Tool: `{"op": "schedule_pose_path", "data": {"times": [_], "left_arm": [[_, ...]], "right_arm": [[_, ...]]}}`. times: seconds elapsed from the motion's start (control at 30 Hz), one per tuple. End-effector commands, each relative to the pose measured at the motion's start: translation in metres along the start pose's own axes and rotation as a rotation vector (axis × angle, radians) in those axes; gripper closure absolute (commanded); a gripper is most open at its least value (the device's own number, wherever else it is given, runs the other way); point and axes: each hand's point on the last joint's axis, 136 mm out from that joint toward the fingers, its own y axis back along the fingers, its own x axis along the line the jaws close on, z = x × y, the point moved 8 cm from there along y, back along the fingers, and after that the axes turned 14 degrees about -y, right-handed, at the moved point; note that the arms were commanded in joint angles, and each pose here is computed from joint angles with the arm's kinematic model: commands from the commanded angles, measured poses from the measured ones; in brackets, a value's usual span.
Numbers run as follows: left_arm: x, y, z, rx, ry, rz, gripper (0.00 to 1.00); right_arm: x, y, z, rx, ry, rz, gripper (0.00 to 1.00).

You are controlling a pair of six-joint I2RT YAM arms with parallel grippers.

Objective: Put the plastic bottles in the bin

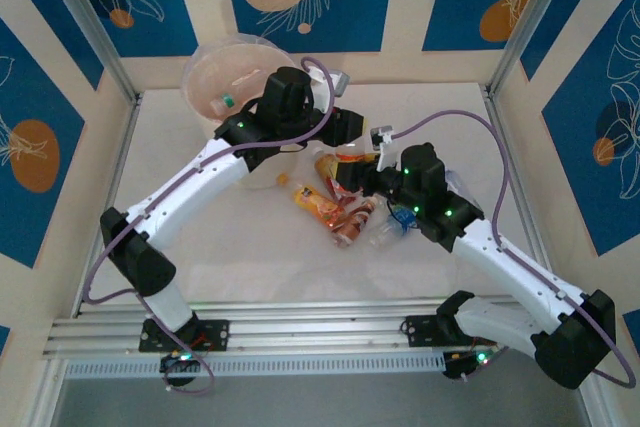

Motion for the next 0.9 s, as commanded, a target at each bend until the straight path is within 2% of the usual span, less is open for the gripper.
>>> {"op": "schedule_pose_path", "data": {"times": [0.0, 0.1, 0.27, 0.5, 0.73, 0.87], "left_arm": [[-0.006, 0.008, 0.009, -0.017, -0.04, 0.01, 0.84], [-0.006, 0.016, 0.014, -0.022, -0.077, 0.056, 0.9], [-0.001, 0.046, 0.035, -0.05, -0.176, 0.193, 0.97], [0.022, 0.102, 0.077, -0.145, -0.278, 0.409, 0.97], [0.063, 0.158, 0.113, -0.27, -0.321, 0.615, 0.98], [0.092, 0.175, 0.118, -0.238, -0.342, 0.747, 0.98]], "right_arm": [[0.018, 0.003, 0.016, -0.049, 0.027, 0.048, 0.49], [0.018, 0.002, 0.017, -0.037, 0.026, 0.027, 0.39], [0.018, 0.006, 0.019, -0.009, 0.016, -0.034, 0.0], [0.014, 0.029, 0.028, -0.039, -0.018, -0.191, 0.01], [-0.018, 0.054, 0.036, -0.055, -0.156, -0.502, 0.01], [-0.04, 0.064, 0.034, -0.048, -0.252, -0.61, 0.01]]}}
